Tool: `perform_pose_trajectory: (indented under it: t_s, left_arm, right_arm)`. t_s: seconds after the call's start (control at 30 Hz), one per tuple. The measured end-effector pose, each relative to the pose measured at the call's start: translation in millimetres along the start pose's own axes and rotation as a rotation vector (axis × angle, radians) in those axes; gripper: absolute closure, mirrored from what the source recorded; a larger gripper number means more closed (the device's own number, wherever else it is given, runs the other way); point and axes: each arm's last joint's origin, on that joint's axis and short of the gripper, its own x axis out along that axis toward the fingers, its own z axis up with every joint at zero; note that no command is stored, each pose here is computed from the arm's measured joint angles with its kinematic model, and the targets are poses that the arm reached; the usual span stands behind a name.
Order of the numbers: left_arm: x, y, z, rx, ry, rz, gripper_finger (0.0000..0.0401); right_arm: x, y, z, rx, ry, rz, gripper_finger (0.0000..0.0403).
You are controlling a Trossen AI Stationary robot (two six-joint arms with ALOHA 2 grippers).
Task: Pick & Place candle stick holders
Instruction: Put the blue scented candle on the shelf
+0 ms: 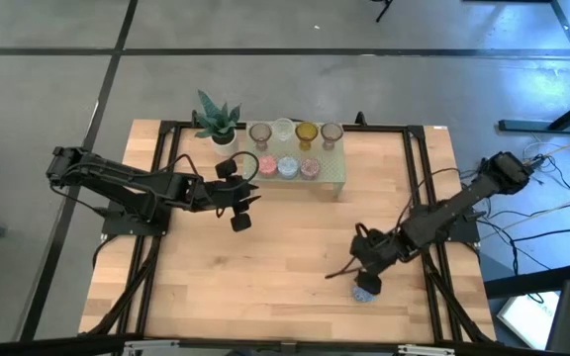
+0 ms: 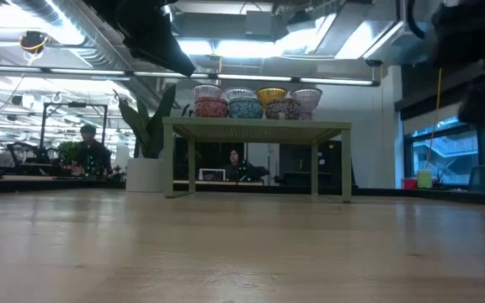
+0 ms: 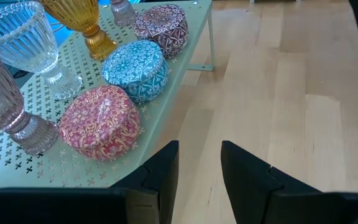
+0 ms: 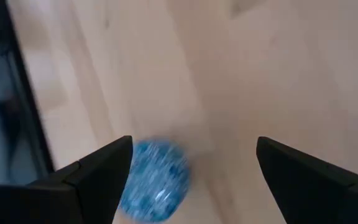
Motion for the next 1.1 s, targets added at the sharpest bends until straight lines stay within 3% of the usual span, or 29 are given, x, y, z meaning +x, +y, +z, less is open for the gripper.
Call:
perform_pose_trajectory:
  t_s: [0.2, 0.83, 1.1]
  left_arm:
    - [0.0, 0.0, 0.0, 0.0, 0.0, 0.0, 0.0285]
    - [0.0, -0.1, 0.0, -0.001, 0.0, -0.002, 0.0285]
    - [1.4, -5.3, -1.1, -0.033, 0.025, -0.153, 0.0285]
  right_arm:
    - [4.0, 0.7, -11.2, 0.0, 0.004, -0.008, 0.0057]
    - [5.6, 0.3, -10.9, -0.018, 0.004, -0.015, 0.0057]
    - [5.6, 0.9, -12.9, -0.005, 0.046, 0.004, 0.0057]
